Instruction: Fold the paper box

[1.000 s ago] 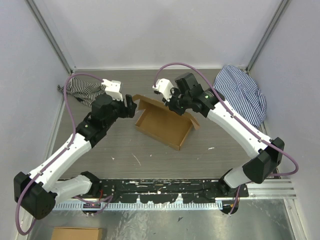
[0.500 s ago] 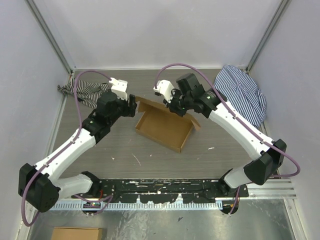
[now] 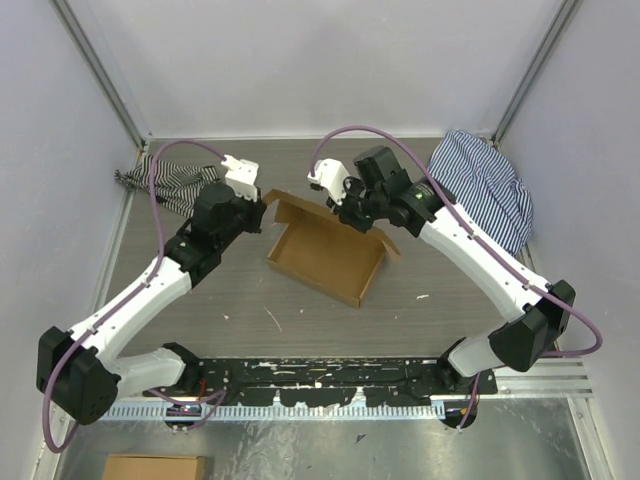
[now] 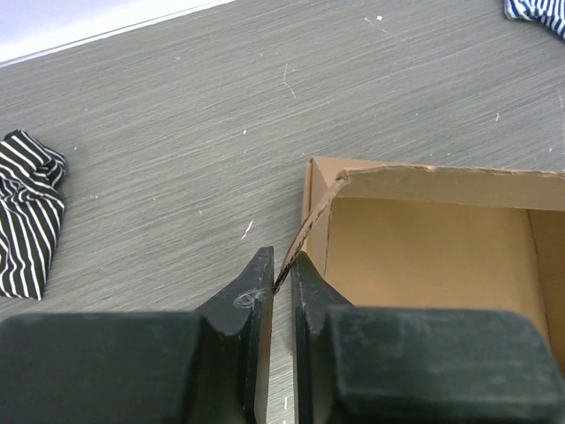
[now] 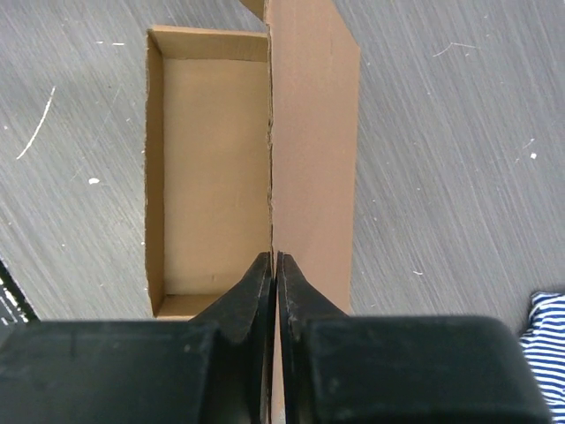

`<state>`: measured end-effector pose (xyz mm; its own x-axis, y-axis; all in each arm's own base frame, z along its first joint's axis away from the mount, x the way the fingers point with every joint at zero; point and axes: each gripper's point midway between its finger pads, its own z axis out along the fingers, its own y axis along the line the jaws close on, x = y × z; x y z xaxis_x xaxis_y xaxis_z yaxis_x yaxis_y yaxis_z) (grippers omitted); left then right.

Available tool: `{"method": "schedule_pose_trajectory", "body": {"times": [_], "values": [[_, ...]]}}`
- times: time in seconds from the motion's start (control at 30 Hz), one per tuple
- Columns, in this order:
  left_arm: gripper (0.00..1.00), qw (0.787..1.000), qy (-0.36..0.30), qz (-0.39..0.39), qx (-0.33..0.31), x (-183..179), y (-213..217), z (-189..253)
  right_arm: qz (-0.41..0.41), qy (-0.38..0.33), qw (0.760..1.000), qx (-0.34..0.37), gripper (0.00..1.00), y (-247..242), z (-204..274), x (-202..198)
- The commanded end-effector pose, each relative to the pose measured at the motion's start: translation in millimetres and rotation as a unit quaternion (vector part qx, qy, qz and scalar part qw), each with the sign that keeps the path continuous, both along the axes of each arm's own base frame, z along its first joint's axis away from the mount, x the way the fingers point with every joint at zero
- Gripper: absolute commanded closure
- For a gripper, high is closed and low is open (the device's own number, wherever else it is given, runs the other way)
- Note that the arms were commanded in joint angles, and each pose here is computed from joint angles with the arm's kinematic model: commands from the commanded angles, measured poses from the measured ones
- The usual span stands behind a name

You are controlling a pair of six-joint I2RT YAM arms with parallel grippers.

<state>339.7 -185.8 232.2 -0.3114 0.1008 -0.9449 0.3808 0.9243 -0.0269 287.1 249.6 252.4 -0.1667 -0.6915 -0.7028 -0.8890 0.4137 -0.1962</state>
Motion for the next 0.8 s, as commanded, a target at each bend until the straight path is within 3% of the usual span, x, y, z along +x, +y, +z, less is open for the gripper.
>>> {"method": "schedule_pose_trajectory", "body": {"times": [0.0,0.13,0.2,0.23,0.5,0.77], "values": [[0.85,0.999,-0.028,0.000,-0.029,-4.4,0.6,28.7,-0.048,-0.042,0.998,0.021,0.85,-4.8,25.3,13.9],[0.91,0.999,-0.026,-0.004,-0.039,-12.2,2.2,33.2,-0.097,-0.067,0.992,0.034,0.77,-11.0,38.6,26.8],[0.93,0.999,-0.019,-0.001,-0.043,-16.3,4.3,34.6,-0.121,-0.080,0.988,0.044,0.62,-14.2,44.9,32.5],[0.93,0.999,-0.014,0.000,-0.044,-18.5,5.2,34.2,-0.134,-0.086,0.986,0.046,0.60,-16.9,47.1,35.1],[1.00,0.998,0.010,0.030,-0.051,-31.1,19.6,21.2,-0.295,-0.125,0.944,0.079,0.55,-57.1,50.0,55.5],[1.00,0.996,0.020,0.041,-0.073,-43.5,25.7,16.2,-0.407,-0.140,0.894,0.123,0.51,-104.6,28.6,34.8]]}}
